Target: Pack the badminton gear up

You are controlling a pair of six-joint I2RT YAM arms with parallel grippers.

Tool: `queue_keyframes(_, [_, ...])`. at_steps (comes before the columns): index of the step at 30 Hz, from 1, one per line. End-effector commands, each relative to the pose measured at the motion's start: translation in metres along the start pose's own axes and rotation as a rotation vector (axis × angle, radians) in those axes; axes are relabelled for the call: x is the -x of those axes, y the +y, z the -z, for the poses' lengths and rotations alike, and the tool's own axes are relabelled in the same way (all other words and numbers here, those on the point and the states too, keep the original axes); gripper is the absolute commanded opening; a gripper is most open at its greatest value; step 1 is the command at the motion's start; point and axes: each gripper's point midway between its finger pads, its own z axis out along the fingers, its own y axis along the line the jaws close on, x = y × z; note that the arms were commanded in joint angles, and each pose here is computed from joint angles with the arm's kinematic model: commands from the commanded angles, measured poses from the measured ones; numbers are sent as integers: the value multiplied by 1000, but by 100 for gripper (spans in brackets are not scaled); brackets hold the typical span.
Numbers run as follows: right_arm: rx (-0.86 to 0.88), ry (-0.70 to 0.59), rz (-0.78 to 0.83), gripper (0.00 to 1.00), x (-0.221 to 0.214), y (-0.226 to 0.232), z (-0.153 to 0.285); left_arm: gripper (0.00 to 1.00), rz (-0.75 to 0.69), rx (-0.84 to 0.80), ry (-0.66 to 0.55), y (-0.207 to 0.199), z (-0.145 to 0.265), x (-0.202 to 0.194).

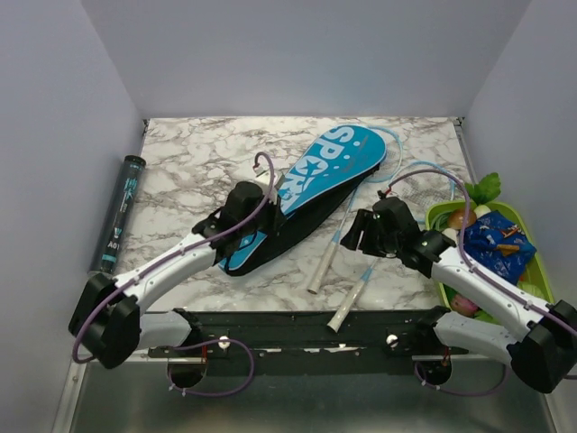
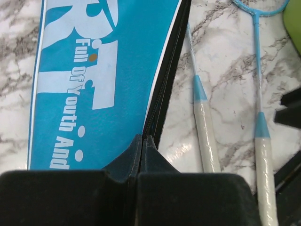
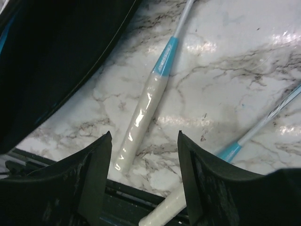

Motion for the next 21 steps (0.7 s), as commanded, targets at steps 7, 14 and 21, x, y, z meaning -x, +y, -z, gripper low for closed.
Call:
queue_keyframes(7, [-157, -36, -11, 65, 65, -33, -49, 0, 398, -7, -192, -2, 49, -8])
queue_keyframes(14, [-295, 19, -4, 63, 90, -42, -103, 0, 489, 77, -311, 31, 40, 6])
queue_keyframes(21, [-414, 83, -2, 61, 103, -54, -137, 0, 576, 103, -428, 74, 27, 37])
